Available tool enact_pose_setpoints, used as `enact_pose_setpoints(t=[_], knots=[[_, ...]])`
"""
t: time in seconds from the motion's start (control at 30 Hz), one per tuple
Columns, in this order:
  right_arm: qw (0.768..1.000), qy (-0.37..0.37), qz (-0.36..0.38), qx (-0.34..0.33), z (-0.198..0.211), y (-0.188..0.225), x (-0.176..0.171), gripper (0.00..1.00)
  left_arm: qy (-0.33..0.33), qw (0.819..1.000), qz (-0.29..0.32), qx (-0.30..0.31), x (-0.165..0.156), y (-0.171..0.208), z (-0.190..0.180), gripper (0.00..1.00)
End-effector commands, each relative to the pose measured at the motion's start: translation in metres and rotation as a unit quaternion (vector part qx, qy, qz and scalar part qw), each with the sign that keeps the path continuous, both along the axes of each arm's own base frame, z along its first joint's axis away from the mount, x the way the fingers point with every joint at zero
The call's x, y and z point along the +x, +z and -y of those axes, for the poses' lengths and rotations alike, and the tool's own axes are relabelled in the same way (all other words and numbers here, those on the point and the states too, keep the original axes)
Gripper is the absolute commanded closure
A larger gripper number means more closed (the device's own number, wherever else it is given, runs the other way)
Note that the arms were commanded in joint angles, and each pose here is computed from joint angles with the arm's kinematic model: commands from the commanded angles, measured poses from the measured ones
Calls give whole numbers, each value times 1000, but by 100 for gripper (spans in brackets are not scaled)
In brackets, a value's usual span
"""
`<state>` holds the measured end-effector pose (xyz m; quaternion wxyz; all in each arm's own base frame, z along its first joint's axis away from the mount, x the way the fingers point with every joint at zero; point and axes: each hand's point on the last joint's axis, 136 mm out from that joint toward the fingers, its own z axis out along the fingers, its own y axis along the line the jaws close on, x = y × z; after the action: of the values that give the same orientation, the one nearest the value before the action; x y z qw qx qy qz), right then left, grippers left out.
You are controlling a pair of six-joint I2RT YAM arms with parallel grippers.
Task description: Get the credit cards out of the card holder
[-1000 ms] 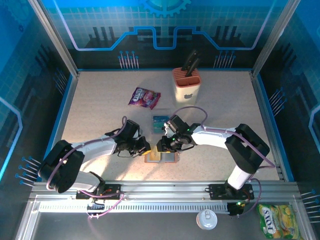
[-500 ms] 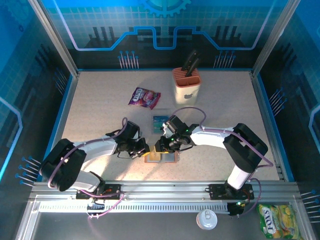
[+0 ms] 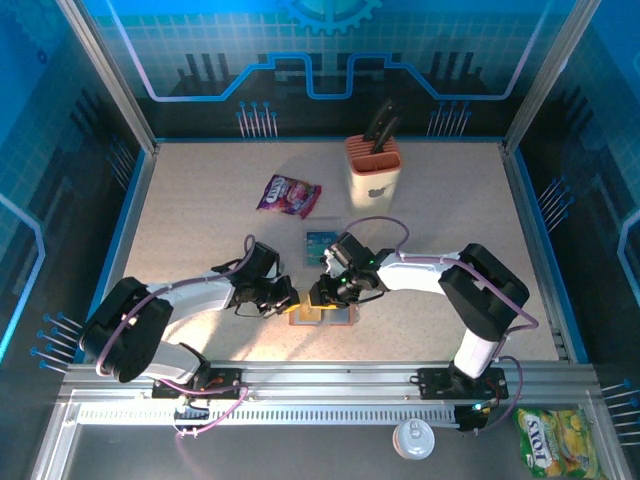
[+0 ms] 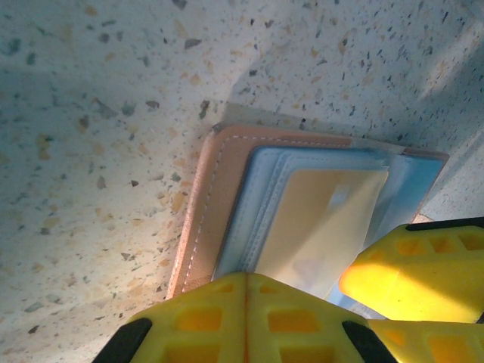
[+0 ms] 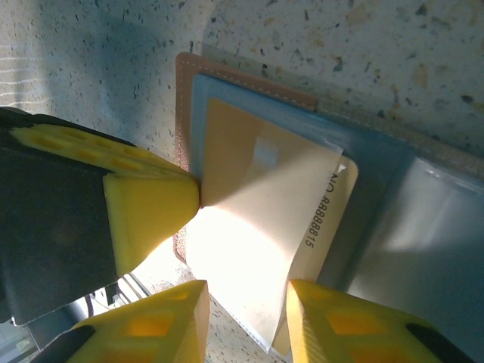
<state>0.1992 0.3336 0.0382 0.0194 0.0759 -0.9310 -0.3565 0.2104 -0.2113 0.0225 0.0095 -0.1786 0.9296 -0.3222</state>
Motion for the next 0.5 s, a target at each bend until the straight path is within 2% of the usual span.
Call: enact_pose_setpoints(t=[0.0,0.47], knots=[[1000,2,-3,-4,-5,2,0,65,-5,1000,-14,20,-8,-11,-9,92],[1000,5,-13,1,-9,-1,0,68,-4,1000,-14,20,-8,-11,-10,92]])
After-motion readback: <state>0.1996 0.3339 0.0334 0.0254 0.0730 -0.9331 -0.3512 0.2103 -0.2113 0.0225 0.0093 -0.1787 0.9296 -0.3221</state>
